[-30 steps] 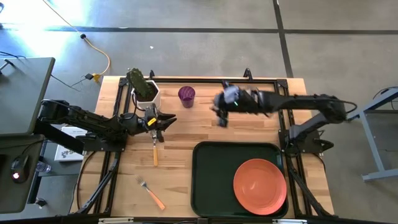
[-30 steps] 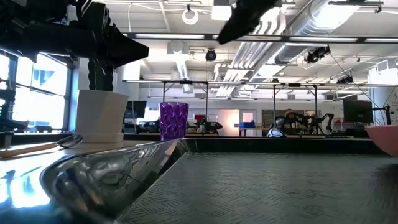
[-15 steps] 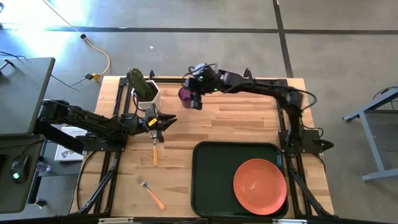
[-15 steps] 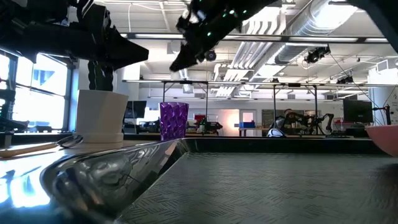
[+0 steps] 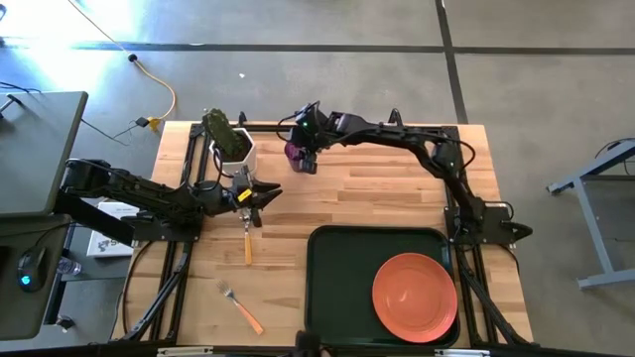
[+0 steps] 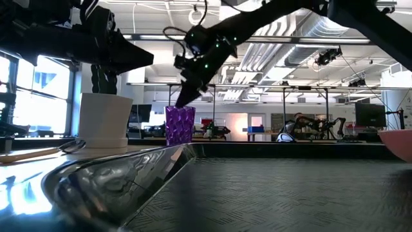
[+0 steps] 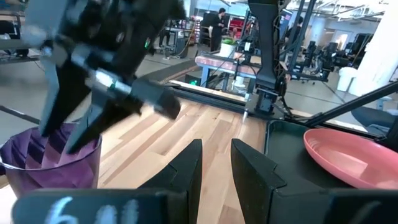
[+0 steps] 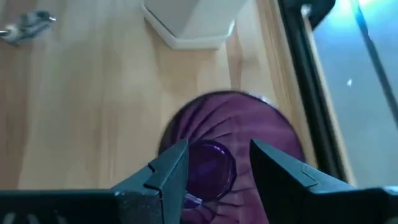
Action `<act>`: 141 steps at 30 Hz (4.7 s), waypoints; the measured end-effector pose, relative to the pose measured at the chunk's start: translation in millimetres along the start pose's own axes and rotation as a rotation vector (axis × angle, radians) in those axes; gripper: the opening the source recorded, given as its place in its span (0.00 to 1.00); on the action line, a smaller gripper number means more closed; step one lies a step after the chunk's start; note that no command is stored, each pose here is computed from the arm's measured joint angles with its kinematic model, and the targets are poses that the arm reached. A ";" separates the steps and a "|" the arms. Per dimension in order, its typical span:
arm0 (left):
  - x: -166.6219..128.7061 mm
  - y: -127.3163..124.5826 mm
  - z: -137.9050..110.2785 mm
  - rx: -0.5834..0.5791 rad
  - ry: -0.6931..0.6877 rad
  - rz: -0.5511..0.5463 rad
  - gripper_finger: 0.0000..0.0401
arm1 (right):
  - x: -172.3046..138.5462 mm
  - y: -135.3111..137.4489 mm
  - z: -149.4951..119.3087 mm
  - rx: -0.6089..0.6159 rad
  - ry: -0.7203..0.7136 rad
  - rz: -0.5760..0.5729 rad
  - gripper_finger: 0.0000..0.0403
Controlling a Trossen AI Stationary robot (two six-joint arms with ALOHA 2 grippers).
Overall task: Pick and place plate/cup/fork/spoon on tray
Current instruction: Put the violet cup on the black serving tray to the top left of the orange plate, then put the yellow spoon on the black serving tray to left of the orange plate
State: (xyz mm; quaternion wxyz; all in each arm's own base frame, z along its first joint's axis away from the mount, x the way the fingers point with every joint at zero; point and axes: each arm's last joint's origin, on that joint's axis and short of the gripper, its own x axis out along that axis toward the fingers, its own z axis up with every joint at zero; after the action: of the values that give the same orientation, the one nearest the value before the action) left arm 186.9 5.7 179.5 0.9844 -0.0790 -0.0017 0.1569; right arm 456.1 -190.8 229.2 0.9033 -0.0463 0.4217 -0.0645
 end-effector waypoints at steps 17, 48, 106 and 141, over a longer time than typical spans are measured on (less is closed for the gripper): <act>0.0 0.5 0.1 0.009 -0.003 0.017 0.19 | -1.0 -9.0 -4.1 0.021 0.057 -0.020 0.40; 0.0 1.7 -0.1 0.011 -0.005 0.056 0.19 | -5.0 -43.4 -30.5 0.253 0.132 -0.003 0.25; -0.2 4.4 -4.5 -0.038 0.028 0.132 0.19 | -116.2 199.5 -118.8 0.136 0.081 0.255 0.02; -0.2 4.2 -6.5 -0.050 0.049 0.117 0.19 | -197.2 201.9 -112.5 0.217 -0.232 -0.208 0.37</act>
State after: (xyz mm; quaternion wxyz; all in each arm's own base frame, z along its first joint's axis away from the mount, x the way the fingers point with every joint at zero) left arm 185.5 8.6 172.4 0.9710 -0.1075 0.0230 0.2121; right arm 260.0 35.9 278.4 0.9340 0.0011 0.2981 -0.1967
